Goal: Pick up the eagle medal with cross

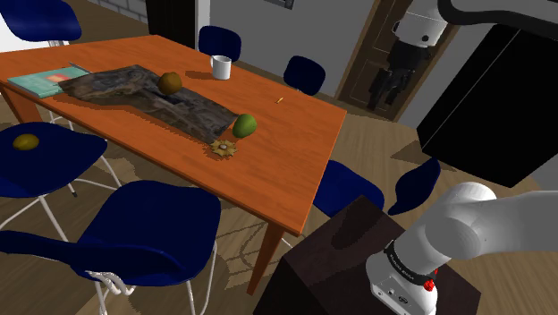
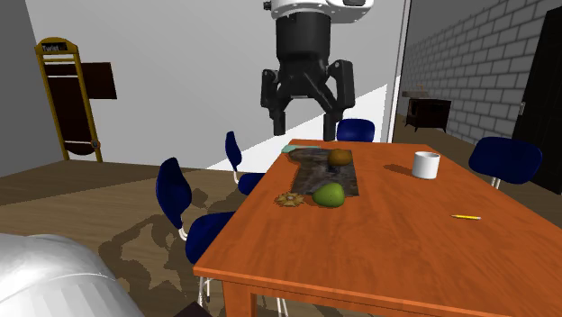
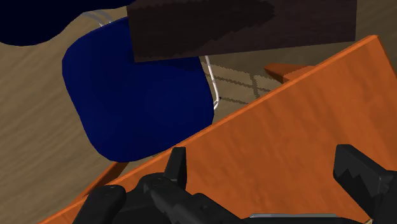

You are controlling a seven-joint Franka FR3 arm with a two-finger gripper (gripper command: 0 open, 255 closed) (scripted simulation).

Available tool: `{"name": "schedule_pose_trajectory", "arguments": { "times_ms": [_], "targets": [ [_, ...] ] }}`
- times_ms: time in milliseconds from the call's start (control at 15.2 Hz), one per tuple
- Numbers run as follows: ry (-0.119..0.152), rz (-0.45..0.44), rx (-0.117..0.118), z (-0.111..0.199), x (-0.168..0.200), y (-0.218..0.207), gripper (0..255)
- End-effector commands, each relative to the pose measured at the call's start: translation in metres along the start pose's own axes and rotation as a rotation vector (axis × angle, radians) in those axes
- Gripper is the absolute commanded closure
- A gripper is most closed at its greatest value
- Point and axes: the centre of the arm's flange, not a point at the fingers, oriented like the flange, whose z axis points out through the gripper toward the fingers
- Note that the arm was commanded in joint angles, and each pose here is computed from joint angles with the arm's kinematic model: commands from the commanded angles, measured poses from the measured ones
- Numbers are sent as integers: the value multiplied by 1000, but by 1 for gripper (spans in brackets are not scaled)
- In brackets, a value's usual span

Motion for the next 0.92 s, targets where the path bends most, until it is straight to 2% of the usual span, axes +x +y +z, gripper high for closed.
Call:
{"name": "schedule_pose_trajectory", "arguments": {
  "times_ms": [0,858],
  "targets": [
    [0,0,0,0,0,0,0],
    [30,77,37,96,84,-105,0]
  ]
}}
